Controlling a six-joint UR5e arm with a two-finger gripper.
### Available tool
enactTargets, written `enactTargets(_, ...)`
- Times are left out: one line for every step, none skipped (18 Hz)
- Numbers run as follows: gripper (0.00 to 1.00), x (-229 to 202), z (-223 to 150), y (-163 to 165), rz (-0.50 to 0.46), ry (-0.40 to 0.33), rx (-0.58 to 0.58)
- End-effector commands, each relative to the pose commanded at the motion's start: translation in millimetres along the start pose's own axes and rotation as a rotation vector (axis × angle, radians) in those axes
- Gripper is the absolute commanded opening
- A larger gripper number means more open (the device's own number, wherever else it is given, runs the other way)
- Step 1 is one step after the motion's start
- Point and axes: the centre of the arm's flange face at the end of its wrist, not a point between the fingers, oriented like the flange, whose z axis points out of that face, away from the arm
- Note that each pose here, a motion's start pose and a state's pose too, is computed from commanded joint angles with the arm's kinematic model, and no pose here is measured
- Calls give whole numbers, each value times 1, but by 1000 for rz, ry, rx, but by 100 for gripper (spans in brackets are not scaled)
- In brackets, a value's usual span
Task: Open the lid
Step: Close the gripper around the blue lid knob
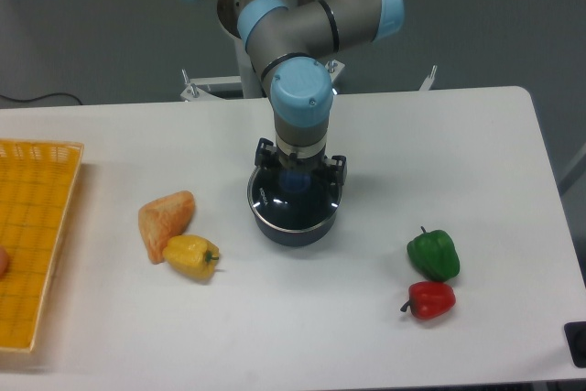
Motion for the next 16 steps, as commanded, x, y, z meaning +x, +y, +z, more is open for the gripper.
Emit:
enactTargets(100,3,1,-1,5,1,-1)
enactTargets(100,3,1,-1,6,-1,-2)
enactTargets(100,3,1,-1,5,-2,-3)
enactTargets(100,3,1,-1,5,-2,-3)
enactTargets(100,4,1,-2,6,-2,-3)
enactTargets(100,4,2,-1,6,-1,-4)
enactTargets(100,4,1,-2,8,-2,-3)
enactTargets(100,4,1,-1,11,-2,-3)
enactTargets(100,4,1,-1,11,-2,-3)
enactTargets(100,3,1,-1,11,-3,-4)
enactTargets(99,4,2,-1,12,-2,-5)
enactTargets(97,3,3,0,11,-3,-7)
enactTargets(97,4,3,-1,12,-3,-8)
enactTargets(96,4,3,-1,12,-2,-9)
enactTargets(96,4,3,-1,14,-4,-8)
enactTargets(96,5,3,-1,15,-3,-10)
